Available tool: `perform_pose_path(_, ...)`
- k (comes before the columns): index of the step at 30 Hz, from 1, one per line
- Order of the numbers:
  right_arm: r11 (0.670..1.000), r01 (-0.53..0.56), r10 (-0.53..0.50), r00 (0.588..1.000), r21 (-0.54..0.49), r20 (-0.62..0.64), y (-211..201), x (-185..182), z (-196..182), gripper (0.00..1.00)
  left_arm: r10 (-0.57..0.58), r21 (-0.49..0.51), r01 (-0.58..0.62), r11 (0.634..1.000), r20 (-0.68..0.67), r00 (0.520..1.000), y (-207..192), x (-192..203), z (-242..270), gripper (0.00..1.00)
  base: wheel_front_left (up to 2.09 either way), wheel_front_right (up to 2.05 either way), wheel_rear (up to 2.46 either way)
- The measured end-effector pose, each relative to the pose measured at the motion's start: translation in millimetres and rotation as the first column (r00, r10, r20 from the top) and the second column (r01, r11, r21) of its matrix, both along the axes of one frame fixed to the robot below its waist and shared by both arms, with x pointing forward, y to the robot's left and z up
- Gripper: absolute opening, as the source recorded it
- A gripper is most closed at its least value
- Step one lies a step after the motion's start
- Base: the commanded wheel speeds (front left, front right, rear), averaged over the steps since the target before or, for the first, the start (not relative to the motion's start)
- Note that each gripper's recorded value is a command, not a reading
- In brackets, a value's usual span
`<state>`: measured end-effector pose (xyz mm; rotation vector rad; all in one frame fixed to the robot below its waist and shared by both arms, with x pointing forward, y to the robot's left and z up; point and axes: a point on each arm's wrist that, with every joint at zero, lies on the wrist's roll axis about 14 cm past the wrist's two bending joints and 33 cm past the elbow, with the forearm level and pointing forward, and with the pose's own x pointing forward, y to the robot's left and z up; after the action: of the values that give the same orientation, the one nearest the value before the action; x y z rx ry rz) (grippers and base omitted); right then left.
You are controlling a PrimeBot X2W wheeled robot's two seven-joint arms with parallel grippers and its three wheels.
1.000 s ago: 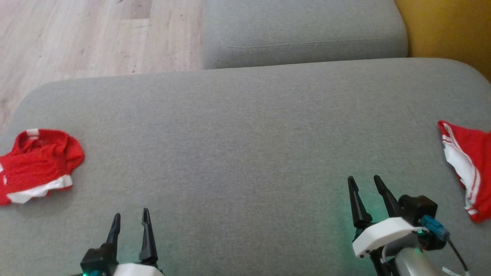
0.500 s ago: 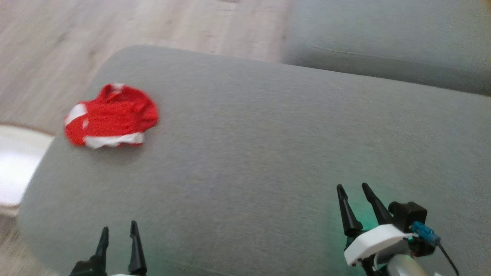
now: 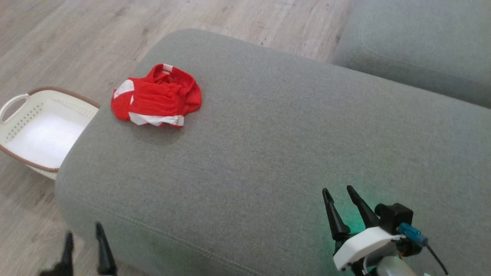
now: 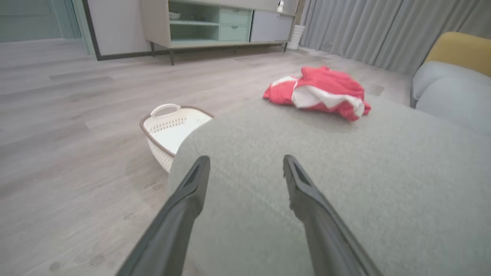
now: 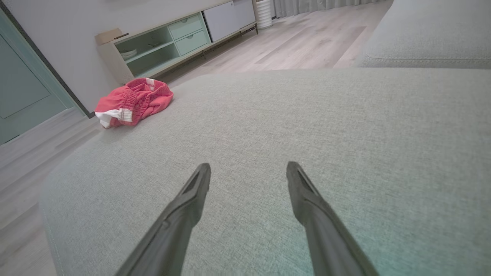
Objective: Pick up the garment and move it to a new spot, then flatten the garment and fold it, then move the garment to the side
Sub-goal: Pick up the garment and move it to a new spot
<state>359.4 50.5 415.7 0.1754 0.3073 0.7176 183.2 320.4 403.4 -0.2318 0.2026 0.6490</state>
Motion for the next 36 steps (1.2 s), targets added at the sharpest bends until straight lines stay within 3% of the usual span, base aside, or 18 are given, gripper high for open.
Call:
perform_pose_path(9,0.999,0.037,-0.037,0.999,-0.013,-0.036,-12,10,-17,1.00,-0.115,0.230,0.054,0.972,0.262,0.958,35,88,113,1.00,0.00,0.00,0.00)
perform_pose_path(13,0.999,0.051,-0.052,0.998,-0.012,-0.031,-15,21,-19,1.00,-0.189,0.278,0.108,0.954,0.283,0.940,39,134,135,1.00,0.00,0.00,0.00)
perform_pose_path(16,0.998,0.062,-0.062,0.998,-0.010,-0.030,-18,28,-21,1.00,-0.229,0.280,0.163,0.946,0.225,0.947,46,166,127,1.00,0.00,0.00,0.00)
perform_pose_path(20,0.995,0.097,-0.097,0.995,-0.005,-0.030,-28,39,-24,1.00,-0.267,0.270,0.225,0.936,0.129,0.955,53,206,110,1.00,0.00,0.00,0.00)
perform_pose_path(27,0.986,0.166,-0.167,0.986,-0.026,-0.031,-54,56,-34,1.00,-0.322,0.165,0.323,0.932,-0.034,0.946,49,260,63,1.00,0.00,0.00,0.00)
perform_pose_path(36,0.971,0.236,-0.237,0.971,-0.047,-0.015,-81,73,-43,1.00,-0.374,-0.070,0.370,0.926,-0.283,0.883,23,271,-28,1.00,0.00,0.00,0.00)
